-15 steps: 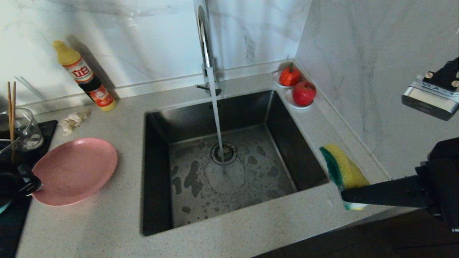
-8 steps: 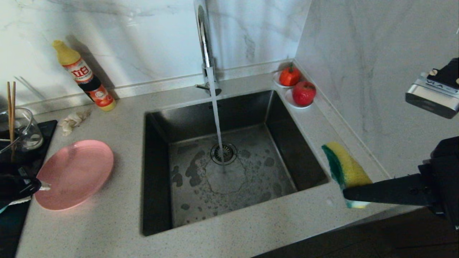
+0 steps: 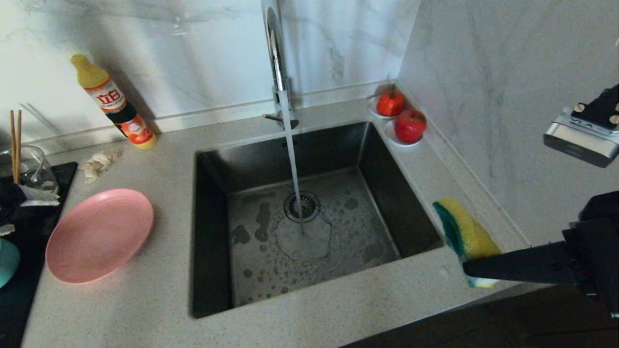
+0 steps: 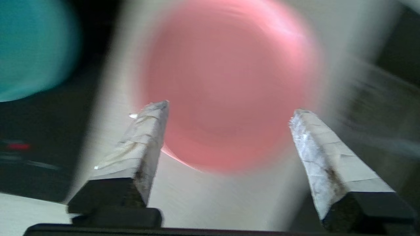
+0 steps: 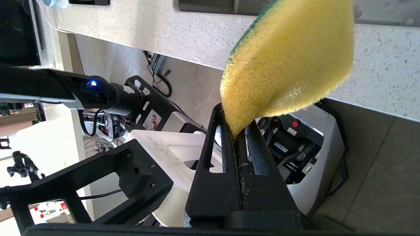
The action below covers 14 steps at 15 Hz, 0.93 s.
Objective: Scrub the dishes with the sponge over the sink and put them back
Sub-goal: Place the plate on the table, then turn off the faucet
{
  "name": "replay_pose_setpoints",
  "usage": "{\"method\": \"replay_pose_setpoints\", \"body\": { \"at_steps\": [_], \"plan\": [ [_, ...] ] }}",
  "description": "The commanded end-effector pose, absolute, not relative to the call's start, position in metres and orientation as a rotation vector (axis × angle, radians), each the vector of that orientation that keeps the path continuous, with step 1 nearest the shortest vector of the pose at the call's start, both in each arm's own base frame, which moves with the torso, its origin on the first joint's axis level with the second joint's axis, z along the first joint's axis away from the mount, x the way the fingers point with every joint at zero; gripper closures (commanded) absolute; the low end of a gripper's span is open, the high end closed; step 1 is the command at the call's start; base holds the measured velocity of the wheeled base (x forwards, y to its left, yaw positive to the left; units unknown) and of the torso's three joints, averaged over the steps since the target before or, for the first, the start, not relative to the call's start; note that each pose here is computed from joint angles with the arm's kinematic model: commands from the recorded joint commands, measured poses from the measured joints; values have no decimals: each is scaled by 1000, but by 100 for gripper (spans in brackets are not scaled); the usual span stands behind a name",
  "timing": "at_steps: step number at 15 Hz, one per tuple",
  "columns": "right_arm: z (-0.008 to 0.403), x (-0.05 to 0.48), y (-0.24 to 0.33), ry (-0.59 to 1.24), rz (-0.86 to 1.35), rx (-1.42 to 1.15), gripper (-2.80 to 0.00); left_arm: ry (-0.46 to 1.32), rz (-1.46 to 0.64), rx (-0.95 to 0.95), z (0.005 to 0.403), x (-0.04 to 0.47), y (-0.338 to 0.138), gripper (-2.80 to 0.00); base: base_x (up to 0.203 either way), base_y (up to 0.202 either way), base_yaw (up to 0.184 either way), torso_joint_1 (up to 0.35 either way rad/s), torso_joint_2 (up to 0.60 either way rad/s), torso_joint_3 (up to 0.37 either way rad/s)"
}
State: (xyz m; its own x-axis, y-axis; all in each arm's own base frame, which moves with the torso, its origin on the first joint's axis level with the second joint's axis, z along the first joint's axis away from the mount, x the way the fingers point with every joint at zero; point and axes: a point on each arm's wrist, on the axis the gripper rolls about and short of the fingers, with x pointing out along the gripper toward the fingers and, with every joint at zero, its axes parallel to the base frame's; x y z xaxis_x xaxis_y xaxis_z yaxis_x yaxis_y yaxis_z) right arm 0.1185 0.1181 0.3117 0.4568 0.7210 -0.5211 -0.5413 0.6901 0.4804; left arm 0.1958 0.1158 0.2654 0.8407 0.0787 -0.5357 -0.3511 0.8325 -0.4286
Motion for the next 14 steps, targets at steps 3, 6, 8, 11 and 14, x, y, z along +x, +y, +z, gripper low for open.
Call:
{"method": "replay_pose_setpoints", "body": {
  "at_steps": [3,6,8,11,14],
  "plan": [
    [313,117,117,762,793,268,0,578,-101,-563,308,176,62,0,0,0,0,0,0,0],
    [313,120,115,757,775,278,0,668,-280,-568,304,194,32,0,0,0,0,0,0,0],
    [313,121,114,759,772,282,0,779,-367,-596,289,215,10,0,0,0,0,0,0,0],
    [311,121,110,759,759,285,0,872,-453,-638,275,239,-21,0,0,0,0,0,0,0],
    [310,124,108,762,741,292,0,898,-533,-654,266,266,-56,0,0,0,0,0,0,0]
  ]
}}
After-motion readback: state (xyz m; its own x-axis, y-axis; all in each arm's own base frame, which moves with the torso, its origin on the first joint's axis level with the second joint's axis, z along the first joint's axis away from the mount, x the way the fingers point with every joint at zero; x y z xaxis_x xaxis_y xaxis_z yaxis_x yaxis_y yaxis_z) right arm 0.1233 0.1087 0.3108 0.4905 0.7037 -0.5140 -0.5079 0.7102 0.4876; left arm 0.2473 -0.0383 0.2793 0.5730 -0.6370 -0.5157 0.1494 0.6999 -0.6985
